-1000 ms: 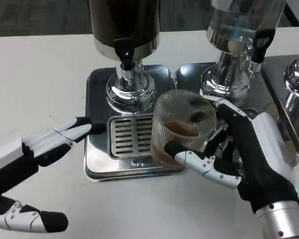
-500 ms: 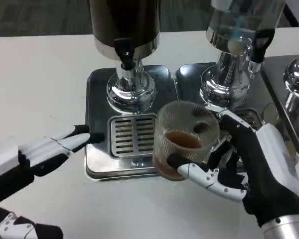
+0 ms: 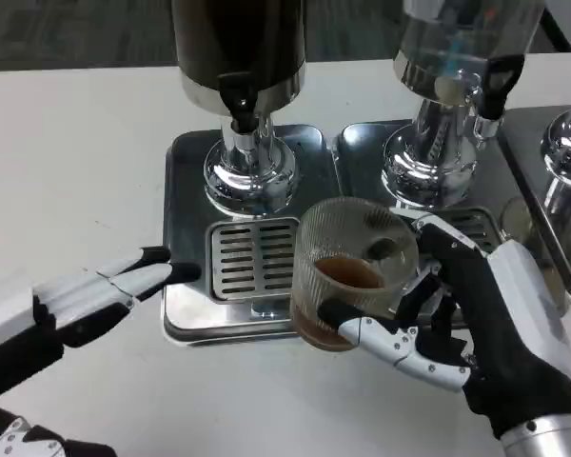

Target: Grasp the cup under the faucet to collect the drink, then remove the cup.

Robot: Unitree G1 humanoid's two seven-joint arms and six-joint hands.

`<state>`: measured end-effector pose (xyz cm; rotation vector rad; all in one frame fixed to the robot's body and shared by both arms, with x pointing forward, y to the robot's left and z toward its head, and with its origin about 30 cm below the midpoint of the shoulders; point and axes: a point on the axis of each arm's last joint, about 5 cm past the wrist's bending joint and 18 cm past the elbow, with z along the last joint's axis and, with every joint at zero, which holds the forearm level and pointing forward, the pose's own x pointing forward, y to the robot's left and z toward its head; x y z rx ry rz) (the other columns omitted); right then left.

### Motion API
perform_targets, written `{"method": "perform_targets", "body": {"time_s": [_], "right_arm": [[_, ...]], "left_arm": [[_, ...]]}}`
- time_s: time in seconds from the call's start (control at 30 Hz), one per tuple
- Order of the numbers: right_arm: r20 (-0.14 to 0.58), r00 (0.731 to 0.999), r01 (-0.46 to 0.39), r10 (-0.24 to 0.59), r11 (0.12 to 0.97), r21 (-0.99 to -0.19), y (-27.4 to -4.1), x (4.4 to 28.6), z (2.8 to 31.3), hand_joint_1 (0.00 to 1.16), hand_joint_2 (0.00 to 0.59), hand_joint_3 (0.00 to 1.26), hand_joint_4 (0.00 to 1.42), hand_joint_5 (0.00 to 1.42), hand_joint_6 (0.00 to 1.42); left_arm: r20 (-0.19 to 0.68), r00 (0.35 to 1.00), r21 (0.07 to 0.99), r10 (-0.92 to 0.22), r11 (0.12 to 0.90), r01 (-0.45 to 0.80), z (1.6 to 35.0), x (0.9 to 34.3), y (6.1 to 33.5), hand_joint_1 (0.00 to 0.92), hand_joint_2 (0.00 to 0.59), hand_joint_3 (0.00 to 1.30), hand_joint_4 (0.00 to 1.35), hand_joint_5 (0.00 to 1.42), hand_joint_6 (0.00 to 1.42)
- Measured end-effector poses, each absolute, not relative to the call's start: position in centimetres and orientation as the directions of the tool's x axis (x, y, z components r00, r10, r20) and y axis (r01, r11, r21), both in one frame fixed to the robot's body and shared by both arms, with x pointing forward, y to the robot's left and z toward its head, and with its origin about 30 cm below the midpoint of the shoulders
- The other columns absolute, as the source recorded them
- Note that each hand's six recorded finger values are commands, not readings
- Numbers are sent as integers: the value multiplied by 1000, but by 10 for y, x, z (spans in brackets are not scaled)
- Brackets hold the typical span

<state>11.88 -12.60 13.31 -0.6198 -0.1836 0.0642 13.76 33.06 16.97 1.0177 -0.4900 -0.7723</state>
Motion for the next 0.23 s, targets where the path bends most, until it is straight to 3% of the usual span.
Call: {"method": "perform_targets", "body": {"time_s": [0.23], "right_arm": [[152, 982, -4, 114, 814, -581, -126, 118, 133, 700, 235, 554, 733, 922, 1208]], "left_arm": [[13, 647, 888, -762, 306, 343, 170, 138, 331, 0, 95, 53, 0, 0, 87]]}}
